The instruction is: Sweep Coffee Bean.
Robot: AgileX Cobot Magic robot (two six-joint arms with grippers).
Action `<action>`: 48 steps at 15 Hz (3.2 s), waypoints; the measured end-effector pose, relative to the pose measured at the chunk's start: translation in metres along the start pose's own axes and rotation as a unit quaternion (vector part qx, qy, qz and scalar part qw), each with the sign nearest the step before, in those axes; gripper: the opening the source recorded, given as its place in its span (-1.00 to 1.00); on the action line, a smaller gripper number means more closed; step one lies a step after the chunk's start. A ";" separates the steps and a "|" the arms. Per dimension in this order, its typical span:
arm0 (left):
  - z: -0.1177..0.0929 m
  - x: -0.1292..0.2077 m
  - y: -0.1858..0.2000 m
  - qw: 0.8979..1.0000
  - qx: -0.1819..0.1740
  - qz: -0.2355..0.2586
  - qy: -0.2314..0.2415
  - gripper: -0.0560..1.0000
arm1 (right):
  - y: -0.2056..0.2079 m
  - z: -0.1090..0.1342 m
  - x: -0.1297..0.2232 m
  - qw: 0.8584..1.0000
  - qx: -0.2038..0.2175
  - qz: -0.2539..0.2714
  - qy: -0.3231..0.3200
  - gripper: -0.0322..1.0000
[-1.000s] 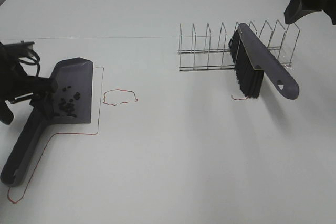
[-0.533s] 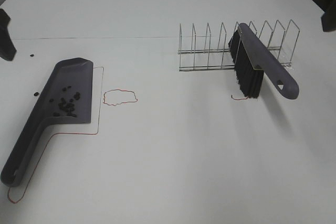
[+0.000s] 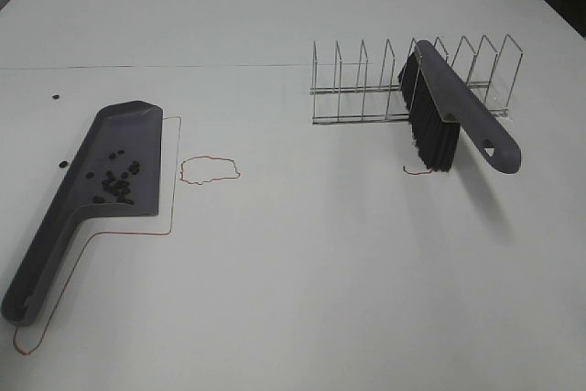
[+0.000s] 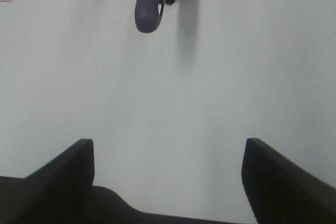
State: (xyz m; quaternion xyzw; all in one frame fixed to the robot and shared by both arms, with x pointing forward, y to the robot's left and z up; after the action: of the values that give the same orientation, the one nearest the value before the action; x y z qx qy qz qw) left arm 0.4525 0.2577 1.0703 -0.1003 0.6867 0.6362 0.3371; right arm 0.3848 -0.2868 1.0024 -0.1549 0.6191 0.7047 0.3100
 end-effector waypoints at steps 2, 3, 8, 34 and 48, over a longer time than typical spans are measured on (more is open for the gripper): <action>-0.009 0.038 0.008 1.000 0.000 -0.009 -0.003 0.55 | 0.005 -0.009 0.024 1.000 -0.004 -0.010 0.010 0.47; -0.014 0.056 0.009 1.000 -0.001 -0.014 -0.004 0.55 | 0.004 -0.013 0.036 1.000 -0.006 -0.010 0.011 0.47; -0.031 0.141 0.006 0.998 -0.010 -0.066 -0.010 0.55 | 0.013 -0.013 0.062 0.997 -0.046 -0.057 0.035 0.47; -0.035 0.143 0.039 0.968 -0.054 -0.239 -0.056 0.54 | 0.037 -0.004 0.068 0.983 -0.101 -0.142 0.063 0.47; -0.030 0.143 0.039 0.968 -0.080 -0.235 -0.031 0.54 | 0.037 -0.004 0.069 0.983 -0.104 -0.140 0.062 0.47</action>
State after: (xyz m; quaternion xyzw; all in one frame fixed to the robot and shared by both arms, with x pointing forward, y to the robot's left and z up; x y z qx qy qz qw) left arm 0.3125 0.2776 1.0160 -0.2660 0.5796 0.5949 0.4893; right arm 0.3089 -0.2749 0.9888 -0.3145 0.5327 0.7040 0.3488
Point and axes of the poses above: a point on each arm's last joint axis where the gripper is mounted, y pointing back along that axis away from the gripper, z along the wrist's bending axis when the last joint is at zero, x = y × z, the point moved 9 cm from there along -y, pointing out along that axis toward the gripper, and after that the axes turned 15 degrees about -y, right-handed, at the moved point
